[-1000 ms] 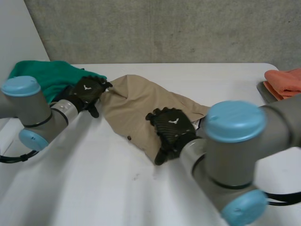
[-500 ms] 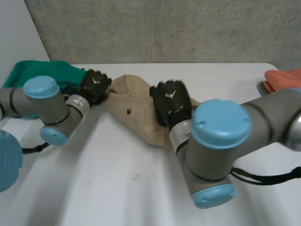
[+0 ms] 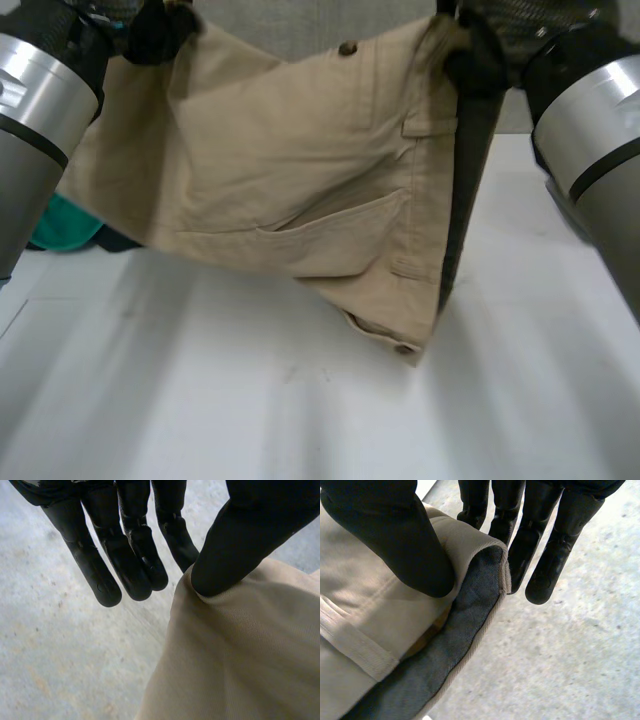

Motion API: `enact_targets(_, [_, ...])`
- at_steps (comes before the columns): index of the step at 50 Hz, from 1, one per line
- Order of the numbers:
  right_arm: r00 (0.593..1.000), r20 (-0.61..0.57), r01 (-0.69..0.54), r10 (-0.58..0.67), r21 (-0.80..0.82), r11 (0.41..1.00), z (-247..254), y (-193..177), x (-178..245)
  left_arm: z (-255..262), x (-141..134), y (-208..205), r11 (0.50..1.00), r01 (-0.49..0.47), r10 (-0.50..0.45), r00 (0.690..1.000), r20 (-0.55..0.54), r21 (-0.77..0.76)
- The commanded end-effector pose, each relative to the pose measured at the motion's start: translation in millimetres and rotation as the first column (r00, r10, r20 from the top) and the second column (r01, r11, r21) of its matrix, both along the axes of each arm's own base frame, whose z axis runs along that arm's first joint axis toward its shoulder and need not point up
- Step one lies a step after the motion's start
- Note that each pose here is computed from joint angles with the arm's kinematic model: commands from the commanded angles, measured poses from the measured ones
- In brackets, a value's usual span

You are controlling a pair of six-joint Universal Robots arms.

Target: Fold the laundry.

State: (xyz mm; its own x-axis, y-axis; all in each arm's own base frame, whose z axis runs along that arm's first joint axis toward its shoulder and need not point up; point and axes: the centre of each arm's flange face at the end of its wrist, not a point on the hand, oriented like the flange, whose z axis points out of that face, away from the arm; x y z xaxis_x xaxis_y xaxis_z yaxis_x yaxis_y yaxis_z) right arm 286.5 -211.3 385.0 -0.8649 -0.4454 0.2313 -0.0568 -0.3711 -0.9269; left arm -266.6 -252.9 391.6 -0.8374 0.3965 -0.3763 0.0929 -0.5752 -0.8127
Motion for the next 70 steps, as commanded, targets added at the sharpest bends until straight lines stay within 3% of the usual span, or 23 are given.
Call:
enact_targets(1, [1.000, 0.010, 0.029, -0.029, -0.022, 0.999, 6.3, -14.9, -3.7, -15.4, -14.5, -26.0, 0.999, 0.008, -0.009, 1.000, 0.021, 0.035])
enact_targets(6, [0.996, -0.059, 0.074, -0.069, 0.087, 0.993, -39.9, -61.6, 3.2, -53.1, -31.2, -53.1, 0.992, 0.019, -0.026, 0.998, 0.057, 0.121])
enact_targets(18, [0.970, -0.230, 0.140, -0.075, 0.280, 0.950, -171.3, -123.8, 35.6, -180.4, -69.1, -114.3, 0.948, 0.009, -0.058, 0.988, 0.145, 0.317])
enact_targets(24, [0.950, -0.284, 0.210, -0.130, 0.274, 0.939, -180.0, -125.4, 29.4, -180.8, -69.0, -104.3, 0.942, 0.008, -0.061, 0.987, 0.147, 0.336])
enact_targets(29, [0.957, -0.266, 0.187, -0.119, 0.248, 0.950, -152.7, -110.1, 20.5, -158.3, -50.5, -78.4, 0.939, -0.022, -0.034, 0.987, 0.158, 0.343])
enact_targets(33, [0.955, -0.295, 0.115, -0.032, 0.269, 0.956, -148.4, -96.0, 20.0, -155.9, -36.9, -56.0, 0.918, -0.038, -0.038, 0.983, 0.182, 0.395])
enact_targets(37, [0.937, -0.337, 0.032, 0.093, 0.347, 0.937, -162.0, -87.1, 23.2, -169.3, -24.4, -46.6, 0.879, -0.070, -0.039, 0.976, 0.216, 0.471])
enact_targets(46, [0.913, -0.381, 0.049, 0.149, 0.462, 0.885, -219.1, -102.0, 30.6, -229.6, -23.8, -45.8, 0.777, -0.144, -0.094, 0.936, 0.339, 0.613])
enact_targets(55, [0.901, -0.395, 0.058, 0.178, 0.518, 0.854, -257.8, -106.0, 33.8, -254.6, -32.2, -56.8, 0.780, -0.165, -0.121, 0.907, 0.404, 0.604])
enact_targets(70, [0.939, -0.342, 0.067, 0.045, 0.307, 0.949, -228.3, -133.2, 41.8, -223.1, -44.3, -77.0, 0.862, -0.121, -0.073, 0.931, 0.358, 0.492])
